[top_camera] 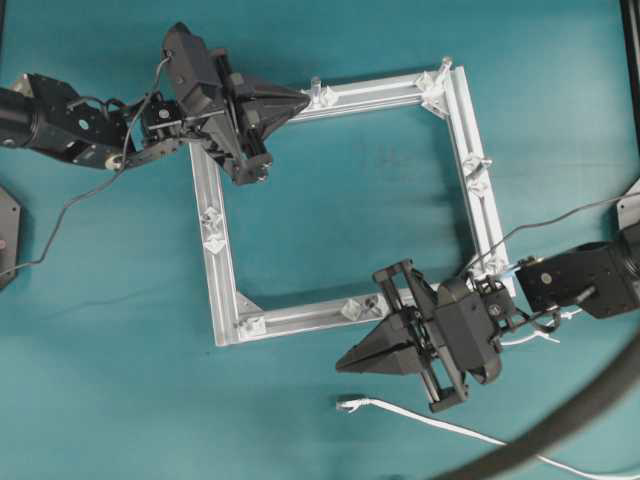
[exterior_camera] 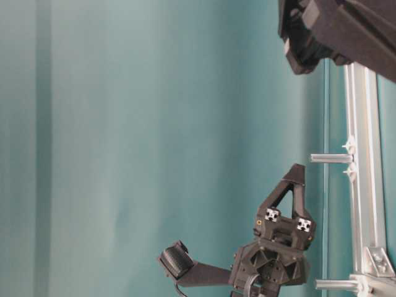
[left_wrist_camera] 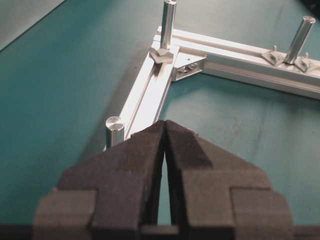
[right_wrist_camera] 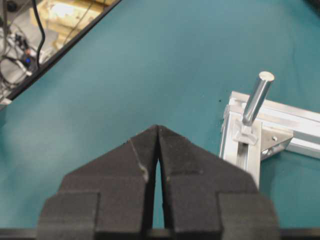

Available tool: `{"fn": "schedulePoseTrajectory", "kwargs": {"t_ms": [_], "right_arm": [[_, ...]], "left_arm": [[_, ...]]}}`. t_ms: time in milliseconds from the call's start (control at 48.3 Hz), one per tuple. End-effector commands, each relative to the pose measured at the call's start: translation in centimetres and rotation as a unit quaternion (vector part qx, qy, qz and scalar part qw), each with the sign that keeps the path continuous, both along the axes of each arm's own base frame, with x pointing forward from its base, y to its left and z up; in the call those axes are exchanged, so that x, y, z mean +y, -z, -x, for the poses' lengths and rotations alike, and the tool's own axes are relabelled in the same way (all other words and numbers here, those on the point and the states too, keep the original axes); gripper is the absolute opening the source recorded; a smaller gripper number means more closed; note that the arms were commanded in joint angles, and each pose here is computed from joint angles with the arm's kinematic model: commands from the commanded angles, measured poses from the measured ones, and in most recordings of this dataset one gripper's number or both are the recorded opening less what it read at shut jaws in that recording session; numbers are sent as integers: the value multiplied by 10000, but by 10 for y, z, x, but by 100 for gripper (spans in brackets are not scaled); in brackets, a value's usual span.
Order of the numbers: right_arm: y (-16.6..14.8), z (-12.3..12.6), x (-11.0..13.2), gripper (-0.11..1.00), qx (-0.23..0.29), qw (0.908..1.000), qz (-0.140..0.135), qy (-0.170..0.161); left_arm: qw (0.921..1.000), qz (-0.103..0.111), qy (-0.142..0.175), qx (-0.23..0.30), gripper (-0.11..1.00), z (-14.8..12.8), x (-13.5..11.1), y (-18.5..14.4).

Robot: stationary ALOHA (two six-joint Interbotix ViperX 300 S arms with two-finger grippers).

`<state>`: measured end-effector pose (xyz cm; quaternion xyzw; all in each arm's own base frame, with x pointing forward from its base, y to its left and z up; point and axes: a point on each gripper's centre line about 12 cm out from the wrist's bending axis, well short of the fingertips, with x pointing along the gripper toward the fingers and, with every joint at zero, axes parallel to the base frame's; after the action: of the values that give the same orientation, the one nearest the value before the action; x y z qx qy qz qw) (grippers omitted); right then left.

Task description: Move the cable alternately left and right between 8 pins so it hooks onto each one.

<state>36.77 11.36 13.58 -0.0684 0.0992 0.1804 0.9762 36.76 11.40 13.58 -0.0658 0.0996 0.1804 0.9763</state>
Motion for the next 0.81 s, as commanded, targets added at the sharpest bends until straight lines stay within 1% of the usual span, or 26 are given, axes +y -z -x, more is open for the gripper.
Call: {"fn": "schedulePoseTrajectory", "kwargs": {"t_ms": [0, 62, 145, 249, 352, 414, 435, 518, 580, 705, 787], "right_arm": [[-8, -2, 1, 0, -55, 9999, -115, 15], [-10, -1, 4, 0, 50, 10000, -67, -14], [-17, -3, 6, 0, 351, 9994, 43, 6], [-31, -7, 9, 0, 861, 9960, 247, 53], [-39, -8, 16, 0, 1561, 9869, 377, 118], [-41, -8, 19, 0, 1995, 9791, 339, 221], [-42, -9, 20, 0, 2177, 9752, 268, 303], [-45, -11, 23, 0, 2547, 9656, 18, 524], [-46, -13, 26, 0, 2737, 9596, -139, 643], [-42, -14, 35, 0, 2950, 9512, -445, 785], [-35, -13, 40, 0, 3098, 9450, -603, 864]], "left_arm": [[9984, -338, 299, -346, -1, -5, -9, -39], [9980, -410, 337, -339, 1, -2, -11, -53], [9977, -450, 414, -279, 0, 5, -17, -72], [9980, -360, 508, -94, 0, 16, -26, -88], [9971, -293, 694, 87, 0, 28, -40, -100], [9961, -246, 820, 189, 0, 34, -49, -108], [9958, -230, 857, 239, 0, 36, -52, -109], [9941, -126, 968, 477, 4, 42, -60, -110], [9921, -30, 1031, 711, 13, 46, -64, -107], [9876, 265, 1039, 1145, 43, 55, -68, -97], [9853, 378, 1030, 1313, 55, 60, -70, -91]]}}
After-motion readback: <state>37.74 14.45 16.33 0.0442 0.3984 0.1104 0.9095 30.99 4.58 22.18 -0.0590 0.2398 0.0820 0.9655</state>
